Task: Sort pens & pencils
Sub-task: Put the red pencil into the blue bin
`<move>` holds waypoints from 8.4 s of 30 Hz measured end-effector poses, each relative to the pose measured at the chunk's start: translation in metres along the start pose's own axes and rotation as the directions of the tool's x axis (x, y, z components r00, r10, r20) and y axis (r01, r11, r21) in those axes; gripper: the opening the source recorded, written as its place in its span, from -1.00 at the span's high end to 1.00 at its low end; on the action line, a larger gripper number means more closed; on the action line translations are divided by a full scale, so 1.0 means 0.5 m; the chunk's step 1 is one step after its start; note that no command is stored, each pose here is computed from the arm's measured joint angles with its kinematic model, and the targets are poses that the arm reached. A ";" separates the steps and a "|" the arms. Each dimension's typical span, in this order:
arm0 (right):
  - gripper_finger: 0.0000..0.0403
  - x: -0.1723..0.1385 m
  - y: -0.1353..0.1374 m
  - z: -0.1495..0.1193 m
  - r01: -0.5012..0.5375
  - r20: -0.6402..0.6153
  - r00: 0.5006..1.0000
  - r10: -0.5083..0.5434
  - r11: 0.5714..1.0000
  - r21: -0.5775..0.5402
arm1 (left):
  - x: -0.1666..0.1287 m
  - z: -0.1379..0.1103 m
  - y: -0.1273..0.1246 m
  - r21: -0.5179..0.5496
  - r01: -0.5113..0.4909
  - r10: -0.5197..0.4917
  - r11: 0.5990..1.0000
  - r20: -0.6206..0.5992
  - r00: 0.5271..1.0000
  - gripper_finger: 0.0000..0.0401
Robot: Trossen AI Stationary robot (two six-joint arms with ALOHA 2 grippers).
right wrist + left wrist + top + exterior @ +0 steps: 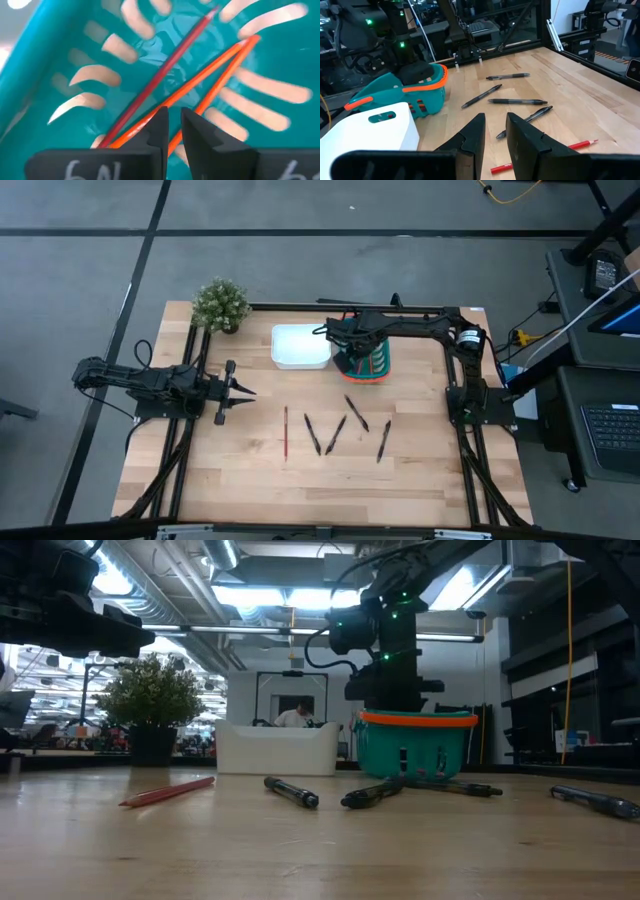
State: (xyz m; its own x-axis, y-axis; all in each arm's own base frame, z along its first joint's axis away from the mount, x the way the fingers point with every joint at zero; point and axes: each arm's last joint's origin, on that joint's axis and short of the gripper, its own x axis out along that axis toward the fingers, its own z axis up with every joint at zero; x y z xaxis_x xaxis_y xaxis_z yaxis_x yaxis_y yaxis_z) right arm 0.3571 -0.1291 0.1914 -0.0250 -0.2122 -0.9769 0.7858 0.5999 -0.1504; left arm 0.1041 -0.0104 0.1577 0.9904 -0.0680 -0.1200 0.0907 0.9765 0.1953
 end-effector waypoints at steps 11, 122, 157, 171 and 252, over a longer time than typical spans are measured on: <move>0.74 -0.124 -0.008 0.044 0.013 0.093 0.996 -0.013 1.000 0.003 | 0.000 0.000 0.000 0.000 0.000 0.000 1.000 0.000 1.000 0.64; 0.74 -0.276 0.367 -0.116 -0.275 0.342 0.851 0.398 0.893 -0.356 | -0.007 0.056 -0.037 -0.136 0.099 -0.133 0.986 -0.276 0.952 0.64; 0.74 -0.487 0.166 -0.192 0.233 0.737 0.666 -0.115 0.971 -0.059 | 0.249 0.071 -0.142 0.193 0.275 -0.009 0.942 -0.803 0.595 0.64; 0.74 -0.532 0.159 -0.219 0.167 0.788 0.614 -0.038 0.982 -0.083 | 0.280 0.034 -0.163 0.397 0.498 0.040 0.771 -0.811 0.584 0.64; 0.74 -0.615 0.181 -0.184 0.211 0.930 0.367 0.023 0.972 -0.108 | 0.391 -0.001 -0.163 0.383 0.793 -0.096 0.473 -0.873 0.479 0.66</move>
State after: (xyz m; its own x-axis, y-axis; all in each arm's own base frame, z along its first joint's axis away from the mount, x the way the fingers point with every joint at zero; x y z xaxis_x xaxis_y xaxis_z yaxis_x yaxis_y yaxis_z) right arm 0.3790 0.0614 0.4643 0.5838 -0.7813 -0.2208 0.6917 0.6210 -0.3686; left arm 0.2902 -0.1030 0.1180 0.3748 0.0520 -0.9257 0.8684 0.3301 0.3701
